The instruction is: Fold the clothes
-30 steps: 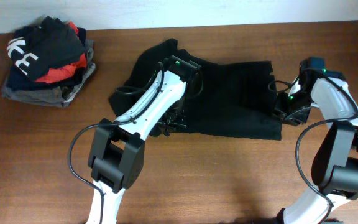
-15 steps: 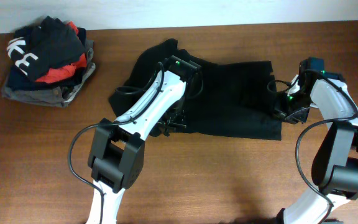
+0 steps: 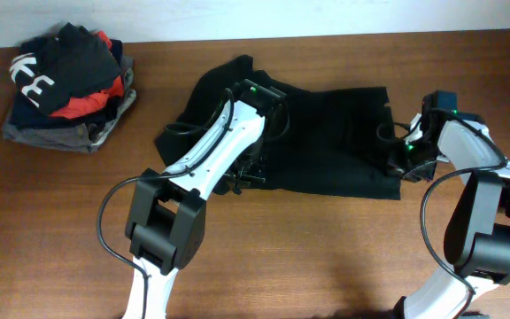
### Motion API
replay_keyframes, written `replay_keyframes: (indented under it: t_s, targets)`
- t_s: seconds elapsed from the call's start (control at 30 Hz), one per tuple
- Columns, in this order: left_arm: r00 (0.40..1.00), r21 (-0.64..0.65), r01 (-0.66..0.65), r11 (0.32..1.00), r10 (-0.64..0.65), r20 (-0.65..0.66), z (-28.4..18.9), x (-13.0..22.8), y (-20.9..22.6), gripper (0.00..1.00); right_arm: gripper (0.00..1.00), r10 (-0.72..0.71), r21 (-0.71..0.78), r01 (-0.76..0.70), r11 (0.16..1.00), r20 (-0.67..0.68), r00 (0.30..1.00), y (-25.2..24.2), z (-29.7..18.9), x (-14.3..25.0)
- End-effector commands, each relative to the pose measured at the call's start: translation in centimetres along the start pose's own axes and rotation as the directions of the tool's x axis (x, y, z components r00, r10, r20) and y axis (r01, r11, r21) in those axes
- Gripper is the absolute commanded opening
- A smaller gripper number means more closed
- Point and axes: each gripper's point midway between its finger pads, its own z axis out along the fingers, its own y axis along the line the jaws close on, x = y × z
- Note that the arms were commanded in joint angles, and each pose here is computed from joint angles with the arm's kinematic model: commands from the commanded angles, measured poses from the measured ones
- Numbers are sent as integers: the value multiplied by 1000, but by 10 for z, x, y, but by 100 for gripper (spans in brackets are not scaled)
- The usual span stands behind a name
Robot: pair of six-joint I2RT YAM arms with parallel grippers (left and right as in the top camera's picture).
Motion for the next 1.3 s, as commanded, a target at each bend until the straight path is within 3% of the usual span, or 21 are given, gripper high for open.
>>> replay_keyframes:
  t_s: [0.0, 0.23, 0.7, 1.1, 1.27]
  targets:
    - [1000, -9, 1, 1000, -1, 15, -5, 2, 5, 1, 17, -1, -4, 1, 1000, 18, 1000, 0, -5, -2]
    - [1000, -19, 1, 1000, -1, -8, -5, 8, 8, 1, 4, 8, 0, -8, 1000, -3, 1000, 2, -19, -1]
    - [996, -3, -47, 999, 47, -70, -8, 27, 10, 1, 4, 80, 30, -77, 997, -90, 993, 3, -64, 31]
    - [1000, 15, -12, 1000, 12, -23, -31, 89, 40, 1, 4, 112, 12, -112, 994, -13, 994, 3, -135, 71]
    - [999, 27, -23, 999, 24, -39, -18, 103, 38, 1, 4, 112, 34, -111, 993, -17, 994, -1, -147, 86]
